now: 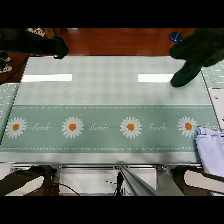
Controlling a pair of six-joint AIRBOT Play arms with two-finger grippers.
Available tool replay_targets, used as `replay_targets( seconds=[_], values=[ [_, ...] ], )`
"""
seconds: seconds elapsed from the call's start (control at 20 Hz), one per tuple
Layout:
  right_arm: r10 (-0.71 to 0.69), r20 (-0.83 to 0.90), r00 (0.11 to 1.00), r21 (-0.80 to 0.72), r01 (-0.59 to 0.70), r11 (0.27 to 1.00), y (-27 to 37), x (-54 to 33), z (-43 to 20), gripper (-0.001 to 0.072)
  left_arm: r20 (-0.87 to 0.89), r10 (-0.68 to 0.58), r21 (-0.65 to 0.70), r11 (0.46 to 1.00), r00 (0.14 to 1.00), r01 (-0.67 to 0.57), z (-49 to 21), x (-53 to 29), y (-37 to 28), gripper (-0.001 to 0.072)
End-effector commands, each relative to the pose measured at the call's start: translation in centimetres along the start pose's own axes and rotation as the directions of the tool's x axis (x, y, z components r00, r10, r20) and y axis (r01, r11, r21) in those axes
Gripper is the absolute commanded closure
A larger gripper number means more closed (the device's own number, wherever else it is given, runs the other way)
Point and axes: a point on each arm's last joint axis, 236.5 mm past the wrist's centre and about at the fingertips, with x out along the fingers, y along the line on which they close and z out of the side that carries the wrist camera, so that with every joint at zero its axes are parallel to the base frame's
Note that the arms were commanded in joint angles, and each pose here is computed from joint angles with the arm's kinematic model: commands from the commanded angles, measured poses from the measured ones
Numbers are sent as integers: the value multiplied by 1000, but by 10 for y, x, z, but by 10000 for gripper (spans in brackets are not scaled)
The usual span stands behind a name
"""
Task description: Fold the shirts.
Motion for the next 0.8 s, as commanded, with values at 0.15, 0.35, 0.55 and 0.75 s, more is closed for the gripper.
replay_targets(
  seconds=[0.15,0.35,0.55,0.75],
  values=[
    [363,-133,922,-169,-382,909,178,-100,-29,680,92,-12,48,999,996,7,-3,-114,-25,14],
    [474,-420,774,-211,-591,779,271,-102,-119,679,75,-16,64,998,997,11,-21,-145,-32,14],
    [415,-655,631,-227,-688,689,341,-76,-228,679,-35,-20,61,998,999,22,-48,-140,-33,15],
    [274,-802,531,-268,-729,630,372,-53,-333,424,-108,-22,47,999,994,27,-69,-121,-29,14]
  ],
)
